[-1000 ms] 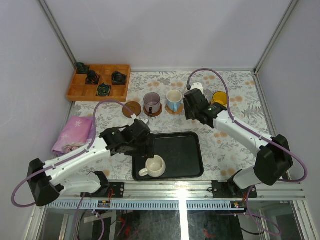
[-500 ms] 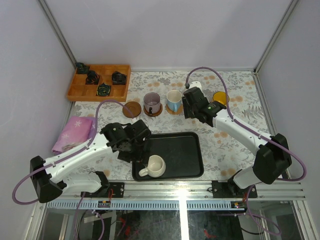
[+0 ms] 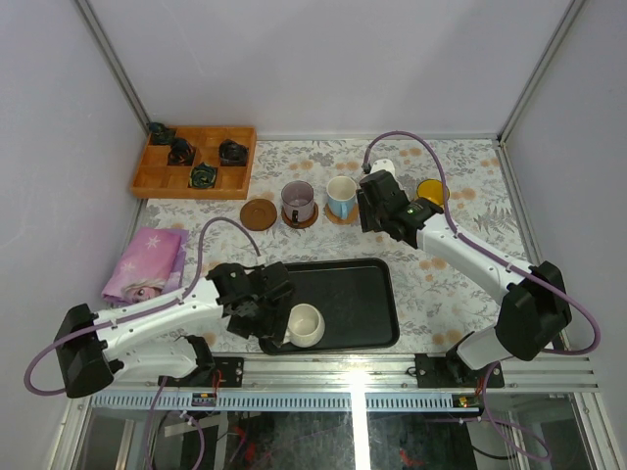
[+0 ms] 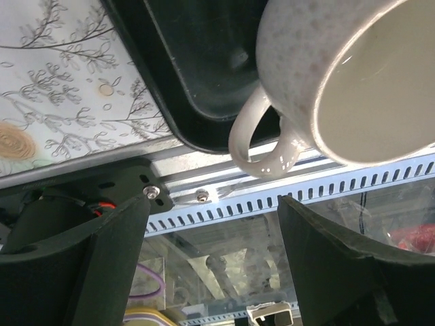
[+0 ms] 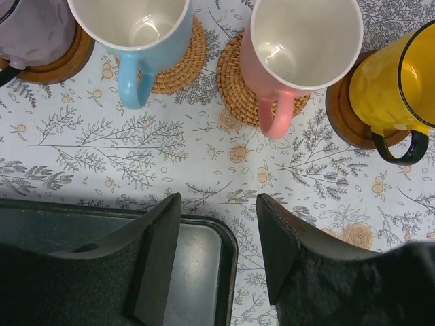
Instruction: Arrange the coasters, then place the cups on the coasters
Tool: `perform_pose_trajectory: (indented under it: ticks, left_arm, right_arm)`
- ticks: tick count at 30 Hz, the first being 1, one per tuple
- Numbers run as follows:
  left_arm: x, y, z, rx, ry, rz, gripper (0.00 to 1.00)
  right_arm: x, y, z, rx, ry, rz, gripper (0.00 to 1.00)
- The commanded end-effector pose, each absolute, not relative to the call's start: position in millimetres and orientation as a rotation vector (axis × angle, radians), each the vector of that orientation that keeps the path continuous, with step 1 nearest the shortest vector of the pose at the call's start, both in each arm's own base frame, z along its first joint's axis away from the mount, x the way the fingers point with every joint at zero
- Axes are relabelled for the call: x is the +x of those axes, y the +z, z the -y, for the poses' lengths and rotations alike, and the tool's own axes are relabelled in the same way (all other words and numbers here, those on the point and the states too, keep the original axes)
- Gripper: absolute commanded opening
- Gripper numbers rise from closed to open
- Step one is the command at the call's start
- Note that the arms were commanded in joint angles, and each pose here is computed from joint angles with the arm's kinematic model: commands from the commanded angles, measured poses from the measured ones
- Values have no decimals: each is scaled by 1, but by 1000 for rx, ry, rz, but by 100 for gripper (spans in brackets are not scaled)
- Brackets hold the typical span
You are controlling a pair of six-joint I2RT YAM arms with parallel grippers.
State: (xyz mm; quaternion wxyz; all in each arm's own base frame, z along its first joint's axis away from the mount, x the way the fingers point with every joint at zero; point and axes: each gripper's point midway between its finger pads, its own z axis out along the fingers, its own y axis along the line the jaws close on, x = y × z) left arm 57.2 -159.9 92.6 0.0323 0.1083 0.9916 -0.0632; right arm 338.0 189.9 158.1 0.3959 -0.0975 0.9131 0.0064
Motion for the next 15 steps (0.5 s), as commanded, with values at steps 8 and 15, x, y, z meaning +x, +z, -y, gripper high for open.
perform_pose_trajectory:
  ticks: [8,15]
  left_arm:
    - [90,68,208,464,-229,-2833,70]
    - [104,51,212,561,-173,-2766,52]
  right_arm:
    - [346,175,-190,-241,2,-2276,56]
    - [345,176,-187,-239,-15,-2274,56]
